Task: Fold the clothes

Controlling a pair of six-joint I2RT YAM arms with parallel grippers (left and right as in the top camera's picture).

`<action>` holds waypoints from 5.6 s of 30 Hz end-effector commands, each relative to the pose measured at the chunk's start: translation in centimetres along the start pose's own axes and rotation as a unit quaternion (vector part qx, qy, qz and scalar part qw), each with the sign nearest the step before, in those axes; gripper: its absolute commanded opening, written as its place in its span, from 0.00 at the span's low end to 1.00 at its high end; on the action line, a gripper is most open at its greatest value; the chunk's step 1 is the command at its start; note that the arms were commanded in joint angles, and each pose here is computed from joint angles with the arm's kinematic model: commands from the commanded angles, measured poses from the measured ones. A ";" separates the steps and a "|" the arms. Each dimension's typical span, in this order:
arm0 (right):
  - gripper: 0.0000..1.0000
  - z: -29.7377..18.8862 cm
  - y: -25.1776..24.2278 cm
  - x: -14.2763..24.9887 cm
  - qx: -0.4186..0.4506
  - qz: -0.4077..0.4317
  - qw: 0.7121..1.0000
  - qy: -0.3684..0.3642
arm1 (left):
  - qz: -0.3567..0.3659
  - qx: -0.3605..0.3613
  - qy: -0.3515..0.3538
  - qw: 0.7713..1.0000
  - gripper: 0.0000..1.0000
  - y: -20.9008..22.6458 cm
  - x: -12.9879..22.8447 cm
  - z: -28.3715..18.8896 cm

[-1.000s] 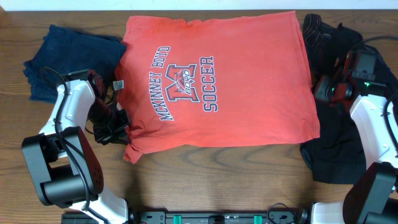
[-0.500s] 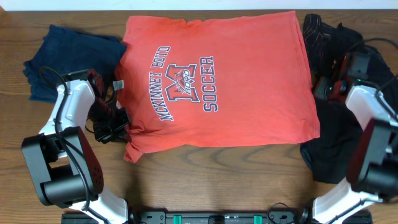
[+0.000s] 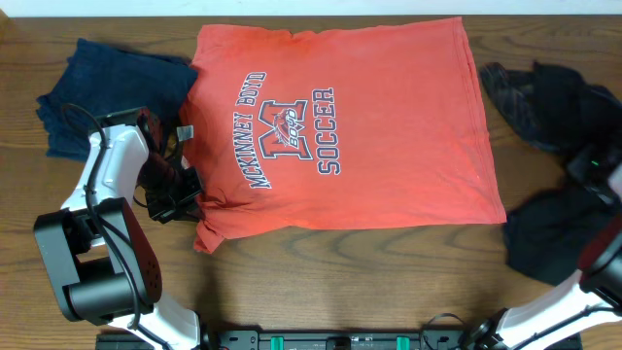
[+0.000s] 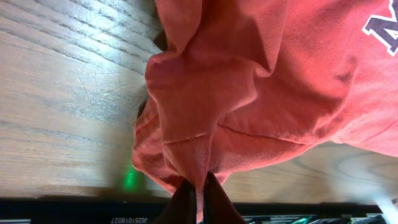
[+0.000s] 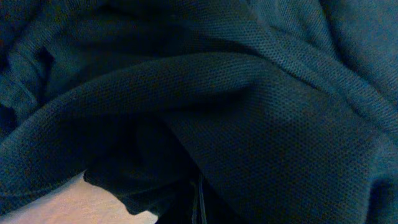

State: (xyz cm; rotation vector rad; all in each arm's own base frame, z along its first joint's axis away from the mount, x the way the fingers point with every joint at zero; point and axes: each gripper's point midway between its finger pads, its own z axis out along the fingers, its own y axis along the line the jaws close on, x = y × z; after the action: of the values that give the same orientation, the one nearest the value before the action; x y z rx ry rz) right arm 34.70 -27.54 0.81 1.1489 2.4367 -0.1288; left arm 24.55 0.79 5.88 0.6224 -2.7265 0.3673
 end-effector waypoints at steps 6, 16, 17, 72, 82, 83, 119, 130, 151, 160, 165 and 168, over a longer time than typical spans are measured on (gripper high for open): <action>0.13 -5.9 7.9 -1.9 -0.220 -0.048 0.974 0.000 | 0.001 -0.001 -0.012 1.000 0.06 0.0 0.0 -0.6; 0.52 -15.4 9.8 5.5 -0.136 -0.073 0.983 0.099 | 0.000 -0.002 -0.012 1.000 0.06 0.0 0.0 -0.6; 0.51 -15.4 9.5 6.7 -0.119 -0.071 0.983 0.118 | 0.000 -0.002 -0.012 1.000 0.06 0.0 0.0 -0.6; 0.01 -17.8 -2.7 8.4 -0.006 0.164 0.986 0.035 | 0.060 0.026 -0.016 0.998 0.06 -3.0 6.3 -4.0; 0.01 -20.8 -0.3 7.4 -0.057 0.113 0.992 -0.017 | 0.086 0.086 -0.229 0.966 0.06 -4.8 7.5 -10.7; 0.01 -20.8 0.4 7.1 -0.066 0.105 0.992 -0.022 | 0.091 0.095 -0.257 0.958 0.06 -5.2 6.8 -11.5; 0.10 -5.3 15.7 1.7 -0.202 -0.021 0.975 -0.085 | 0.079 0.132 -0.337 0.929 0.11 -9.8 -14.2 -6.4; 0.40 -4.2 11.6 7.0 -0.115 -0.015 0.993 0.027 | 0.045 0.042 -0.243 0.968 0.72 -5.7 -10.4 -2.8; 0.01 -3.0 6.7 14.6 -0.029 -0.037 0.990 0.132 | 0.020 -0.024 -0.211 0.977 0.29 -1.0 -8.8 4.0; 0.01 -3.3 2.3 15.2 0.038 0.007 0.987 0.159 | -0.026 -0.046 -0.130 0.990 0.07 2.0 -5.2 4.8; 0.01 -4.2 0.0 15.8 0.060 0.046 0.980 0.184 | -0.066 -0.058 -0.064 0.994 0.06 4.0 -1.8 4.7; 0.01 -5.2 -0.1 15.0 0.054 0.051 0.983 0.169 | -0.072 -0.056 -0.065 0.994 0.06 4.2 -1.1 3.9</action>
State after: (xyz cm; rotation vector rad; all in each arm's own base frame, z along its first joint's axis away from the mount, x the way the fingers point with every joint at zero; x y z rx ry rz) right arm 26.98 -14.28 -0.39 1.3568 2.6780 0.1024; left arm 22.95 2.82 0.41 0.8138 -2.7628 0.1839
